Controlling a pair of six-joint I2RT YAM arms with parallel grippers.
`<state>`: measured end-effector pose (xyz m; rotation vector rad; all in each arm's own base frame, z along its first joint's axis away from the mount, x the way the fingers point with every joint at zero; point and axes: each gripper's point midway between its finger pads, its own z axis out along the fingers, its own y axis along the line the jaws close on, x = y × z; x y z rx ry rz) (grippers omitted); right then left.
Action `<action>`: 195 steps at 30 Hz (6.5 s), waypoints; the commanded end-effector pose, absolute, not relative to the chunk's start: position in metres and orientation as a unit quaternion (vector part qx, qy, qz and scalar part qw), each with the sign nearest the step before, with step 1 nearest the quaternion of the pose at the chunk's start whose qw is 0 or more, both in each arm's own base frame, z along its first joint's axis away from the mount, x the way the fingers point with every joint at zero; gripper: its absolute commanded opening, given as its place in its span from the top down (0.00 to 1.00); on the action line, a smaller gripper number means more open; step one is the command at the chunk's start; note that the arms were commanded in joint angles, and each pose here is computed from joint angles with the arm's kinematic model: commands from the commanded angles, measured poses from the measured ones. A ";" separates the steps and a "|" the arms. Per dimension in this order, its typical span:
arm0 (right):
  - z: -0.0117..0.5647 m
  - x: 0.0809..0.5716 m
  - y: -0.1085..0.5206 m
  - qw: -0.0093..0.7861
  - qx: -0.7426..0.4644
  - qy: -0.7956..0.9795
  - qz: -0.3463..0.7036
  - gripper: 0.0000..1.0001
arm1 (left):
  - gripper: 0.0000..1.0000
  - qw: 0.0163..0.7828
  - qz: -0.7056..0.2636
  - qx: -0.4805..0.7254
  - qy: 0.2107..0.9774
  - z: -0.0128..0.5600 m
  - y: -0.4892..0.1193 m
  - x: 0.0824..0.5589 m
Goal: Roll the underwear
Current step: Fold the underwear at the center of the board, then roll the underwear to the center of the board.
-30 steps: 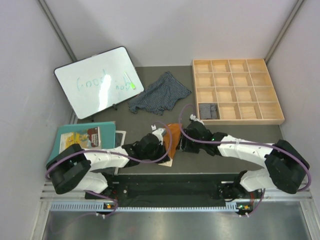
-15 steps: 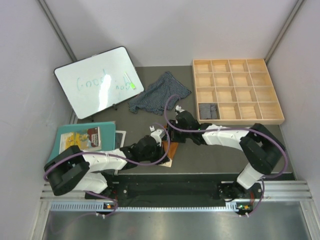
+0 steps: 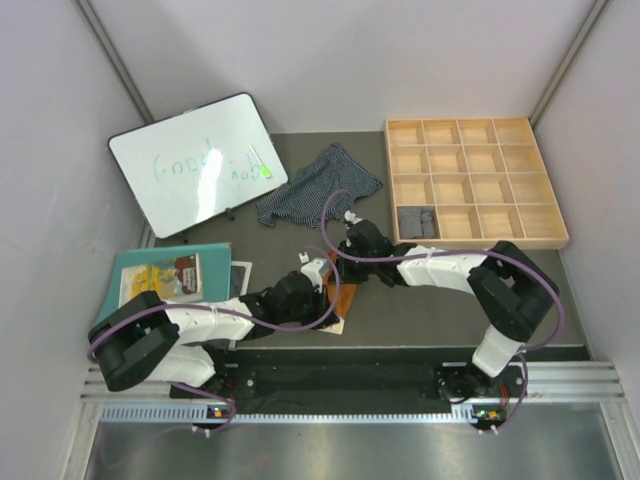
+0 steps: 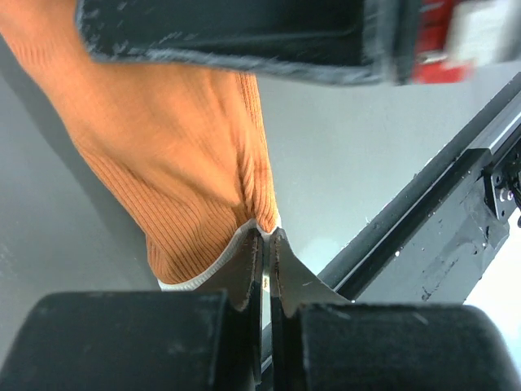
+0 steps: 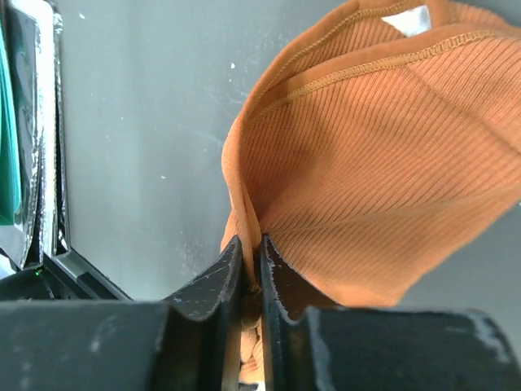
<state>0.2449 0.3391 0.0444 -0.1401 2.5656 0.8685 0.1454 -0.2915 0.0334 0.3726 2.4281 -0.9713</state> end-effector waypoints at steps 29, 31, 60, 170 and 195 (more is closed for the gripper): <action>0.013 0.257 0.297 0.250 -0.020 0.945 0.211 1.00 | 0.33 0.256 -0.329 0.118 0.902 0.076 -0.264 0.136; 0.011 0.256 0.296 0.246 -0.021 0.946 0.211 1.00 | 0.33 0.272 -0.316 0.107 0.903 0.079 -0.257 0.142; 0.007 0.253 0.302 0.238 -0.027 0.945 0.224 1.00 | 0.55 0.235 -0.346 0.016 0.908 0.027 -0.266 0.149; 0.098 0.115 0.338 0.447 -0.419 0.763 0.208 0.30 | 1.00 -0.081 -0.368 -0.019 0.926 0.025 -0.248 0.111; 0.046 0.075 0.379 0.410 -0.559 0.705 0.149 0.30 | 1.00 -0.113 -0.373 -0.019 0.921 0.031 -0.239 0.112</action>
